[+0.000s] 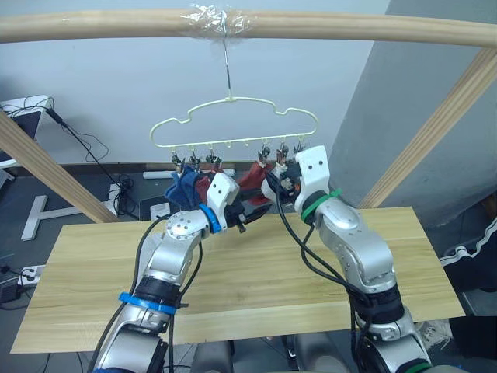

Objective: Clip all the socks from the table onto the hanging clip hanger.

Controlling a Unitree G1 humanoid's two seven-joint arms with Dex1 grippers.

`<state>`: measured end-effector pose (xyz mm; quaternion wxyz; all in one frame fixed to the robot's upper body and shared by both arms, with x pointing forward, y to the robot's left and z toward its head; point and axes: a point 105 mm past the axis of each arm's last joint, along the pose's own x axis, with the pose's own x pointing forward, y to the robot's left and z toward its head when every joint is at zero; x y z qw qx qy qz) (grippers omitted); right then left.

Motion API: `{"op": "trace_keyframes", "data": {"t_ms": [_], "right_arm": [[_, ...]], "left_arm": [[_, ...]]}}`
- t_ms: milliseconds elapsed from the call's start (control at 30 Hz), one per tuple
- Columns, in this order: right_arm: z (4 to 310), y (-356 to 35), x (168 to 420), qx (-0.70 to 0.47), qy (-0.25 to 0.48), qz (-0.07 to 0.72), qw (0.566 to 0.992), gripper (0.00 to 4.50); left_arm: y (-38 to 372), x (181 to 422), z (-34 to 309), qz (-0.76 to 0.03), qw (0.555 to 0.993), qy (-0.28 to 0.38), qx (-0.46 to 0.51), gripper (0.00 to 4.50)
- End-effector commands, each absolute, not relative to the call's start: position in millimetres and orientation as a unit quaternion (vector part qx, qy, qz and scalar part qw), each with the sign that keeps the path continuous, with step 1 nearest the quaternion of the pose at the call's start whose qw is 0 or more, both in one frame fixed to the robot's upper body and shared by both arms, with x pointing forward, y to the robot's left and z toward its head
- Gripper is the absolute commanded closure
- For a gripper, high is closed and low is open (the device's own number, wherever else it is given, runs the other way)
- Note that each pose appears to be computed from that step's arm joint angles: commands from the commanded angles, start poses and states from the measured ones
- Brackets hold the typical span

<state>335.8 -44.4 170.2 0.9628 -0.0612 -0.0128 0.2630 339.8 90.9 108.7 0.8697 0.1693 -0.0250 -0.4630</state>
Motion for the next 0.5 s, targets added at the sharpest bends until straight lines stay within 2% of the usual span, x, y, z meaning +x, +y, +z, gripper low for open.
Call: {"op": "trace_keyframes", "data": {"t_ms": [33, 133, 233, 500], "right_arm": [[180.3, -50.5, 315.9, -0.093, -0.047, 0.297, 0.949, 1.28], [175.6, -57.7, 300.1, -0.144, -0.058, 0.327, 0.932, 1.28], [175.7, -78.6, 289.4, -0.169, -0.082, 0.313, 0.931, 1.28], [168.8, -117.3, 275.3, -0.148, -0.064, 0.313, 0.936, 1.28]], "left_arm": [[106.1, 328.5, 123.9, -0.46, 0.866, -0.056, 0.187, 2.13], [119.4, 317.9, 122.0, -0.464, 0.862, -0.049, 0.2, 2.13], [140.8, 304.2, 126.2, -0.453, 0.868, -0.049, 0.196, 2.13], [175.4, 280.9, 133.6, -0.395, 0.898, -0.045, 0.19, 2.13]]}}
